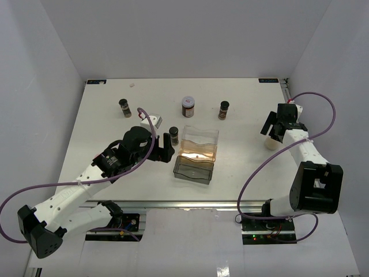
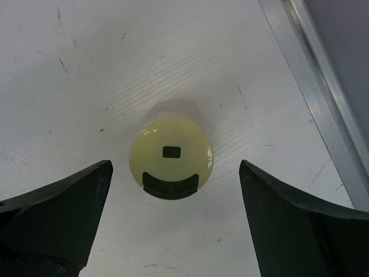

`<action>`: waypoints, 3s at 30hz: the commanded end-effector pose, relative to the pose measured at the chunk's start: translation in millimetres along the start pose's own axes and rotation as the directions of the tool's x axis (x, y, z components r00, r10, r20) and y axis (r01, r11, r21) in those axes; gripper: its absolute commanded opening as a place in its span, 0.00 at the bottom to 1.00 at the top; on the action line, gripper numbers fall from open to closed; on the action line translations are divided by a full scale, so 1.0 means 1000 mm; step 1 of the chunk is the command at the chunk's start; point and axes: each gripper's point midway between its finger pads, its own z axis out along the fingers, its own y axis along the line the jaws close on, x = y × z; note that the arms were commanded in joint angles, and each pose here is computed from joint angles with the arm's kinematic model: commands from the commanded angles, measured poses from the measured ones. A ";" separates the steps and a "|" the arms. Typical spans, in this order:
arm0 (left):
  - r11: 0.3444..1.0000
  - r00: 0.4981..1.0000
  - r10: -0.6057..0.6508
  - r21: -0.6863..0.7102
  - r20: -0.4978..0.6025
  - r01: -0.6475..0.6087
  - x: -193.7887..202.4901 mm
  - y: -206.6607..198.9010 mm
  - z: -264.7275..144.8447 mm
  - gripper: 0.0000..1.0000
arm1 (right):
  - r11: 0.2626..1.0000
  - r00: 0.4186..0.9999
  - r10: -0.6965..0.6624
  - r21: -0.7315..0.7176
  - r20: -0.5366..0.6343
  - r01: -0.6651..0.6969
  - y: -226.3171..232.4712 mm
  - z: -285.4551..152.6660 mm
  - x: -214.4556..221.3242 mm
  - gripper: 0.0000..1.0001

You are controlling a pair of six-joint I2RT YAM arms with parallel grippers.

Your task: Organize the condiment bottles

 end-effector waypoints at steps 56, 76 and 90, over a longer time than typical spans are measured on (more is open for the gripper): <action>0.998 0.999 0.000 -0.069 0.052 0.003 -0.010 0.015 -0.015 0.98 | 0.586 0.792 -0.406 -0.535 0.456 0.608 0.295 -0.166 0.010 0.08; 0.996 0.997 -0.012 -0.086 0.083 0.019 -0.014 0.018 -0.018 0.98 | 0.500 0.760 -0.491 -0.576 0.427 0.647 0.328 -0.150 0.065 0.08; 0.995 0.997 -0.012 -0.094 0.077 0.019 -0.011 0.021 -0.017 0.98 | 0.514 0.764 -0.505 -0.571 0.402 0.640 0.336 -0.125 0.084 0.11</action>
